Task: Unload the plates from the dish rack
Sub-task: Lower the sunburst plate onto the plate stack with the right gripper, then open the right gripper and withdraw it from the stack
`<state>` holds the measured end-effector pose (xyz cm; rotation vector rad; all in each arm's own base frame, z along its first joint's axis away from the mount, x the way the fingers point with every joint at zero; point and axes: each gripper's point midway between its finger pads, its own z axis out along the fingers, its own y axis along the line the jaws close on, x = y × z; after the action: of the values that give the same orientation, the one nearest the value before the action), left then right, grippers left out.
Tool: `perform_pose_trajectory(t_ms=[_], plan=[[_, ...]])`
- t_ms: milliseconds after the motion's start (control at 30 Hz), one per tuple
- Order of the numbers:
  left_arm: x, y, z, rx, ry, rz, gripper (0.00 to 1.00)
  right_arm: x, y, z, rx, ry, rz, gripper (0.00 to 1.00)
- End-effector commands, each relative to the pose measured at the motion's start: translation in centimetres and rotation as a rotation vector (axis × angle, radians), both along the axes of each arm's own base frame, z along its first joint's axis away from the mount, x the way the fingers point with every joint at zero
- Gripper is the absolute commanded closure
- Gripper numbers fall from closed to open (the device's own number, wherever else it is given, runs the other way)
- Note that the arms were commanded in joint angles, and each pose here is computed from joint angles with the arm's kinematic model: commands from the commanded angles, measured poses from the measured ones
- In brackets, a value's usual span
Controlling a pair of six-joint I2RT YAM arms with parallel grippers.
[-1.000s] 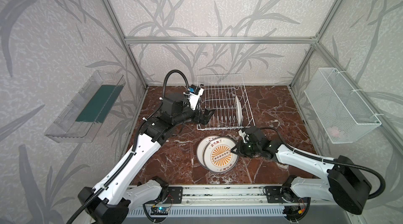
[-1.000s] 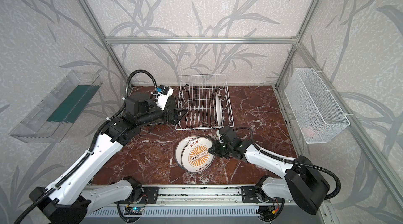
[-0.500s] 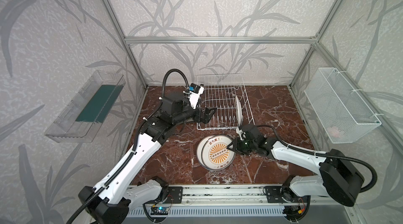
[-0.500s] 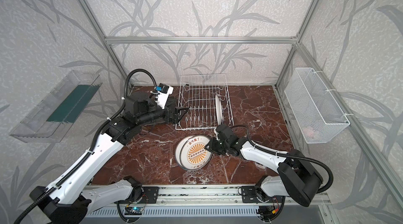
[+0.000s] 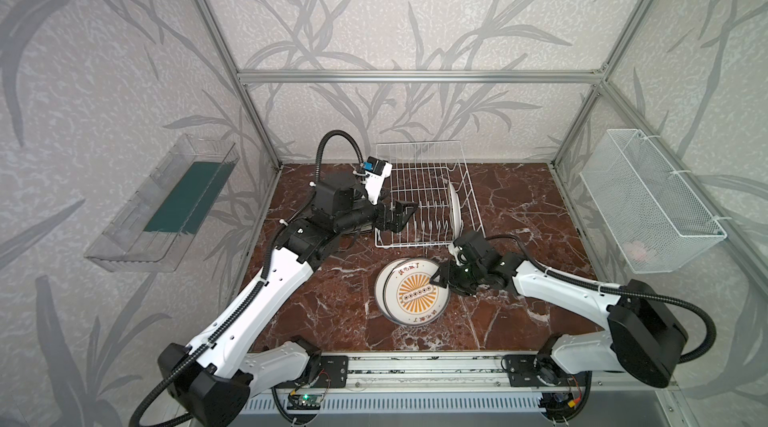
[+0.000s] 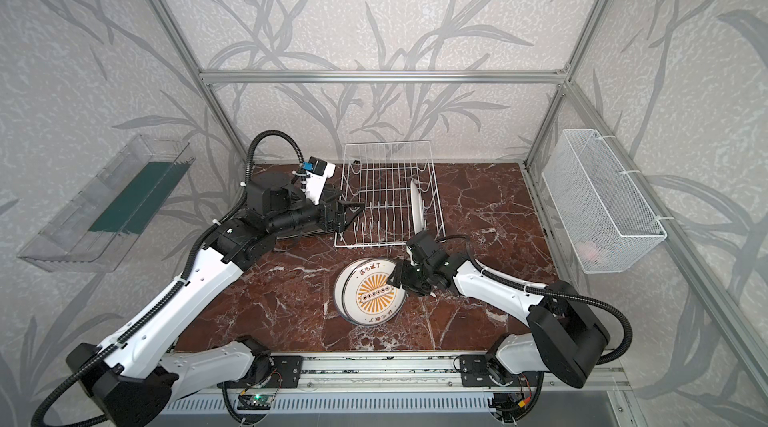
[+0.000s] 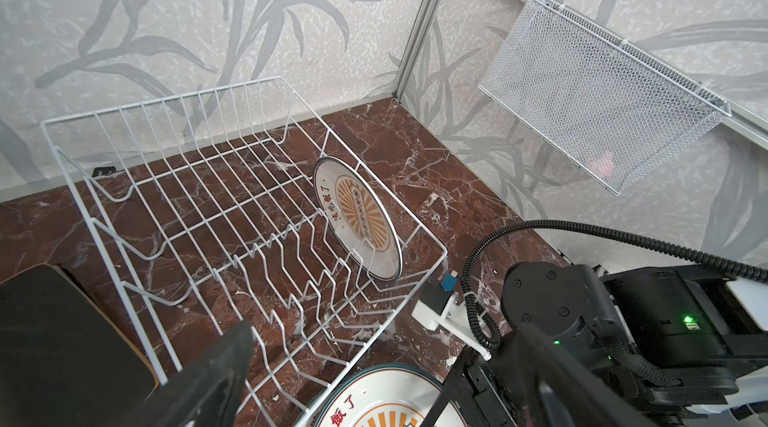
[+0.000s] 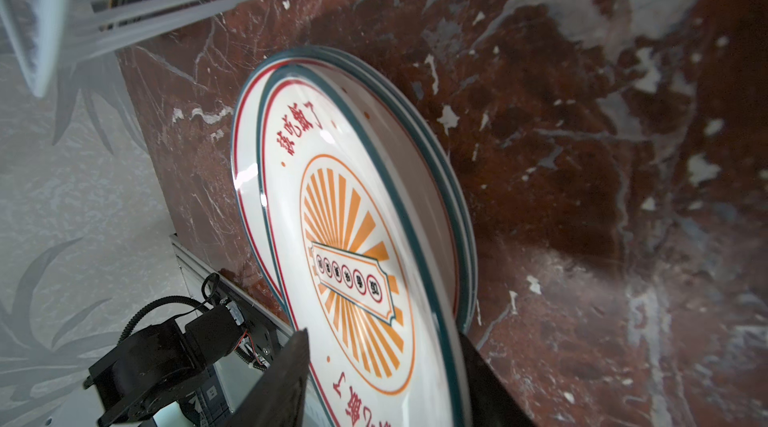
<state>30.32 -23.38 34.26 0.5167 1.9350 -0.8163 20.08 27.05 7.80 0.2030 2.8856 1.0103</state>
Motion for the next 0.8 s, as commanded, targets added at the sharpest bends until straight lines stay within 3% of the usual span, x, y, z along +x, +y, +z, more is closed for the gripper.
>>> perform_pose_trajectory(t_ms=[0,367,767], plan=[[0.3,-0.4,1.4,-0.043,0.007,-0.002,0.01,-0.5,0.0,0.2,-0.036,0.025,0.025,0.41],[0.5,-0.7,1.3,-0.049,0.024,-0.009,0.01,0.0,0.7,0.3,-0.044,0.033,0.05,0.25],[0.6,-0.7,1.1,-0.046,0.031,-0.004,0.01,0.4,0.8,0.7,-0.081,0.024,0.081,0.19]])
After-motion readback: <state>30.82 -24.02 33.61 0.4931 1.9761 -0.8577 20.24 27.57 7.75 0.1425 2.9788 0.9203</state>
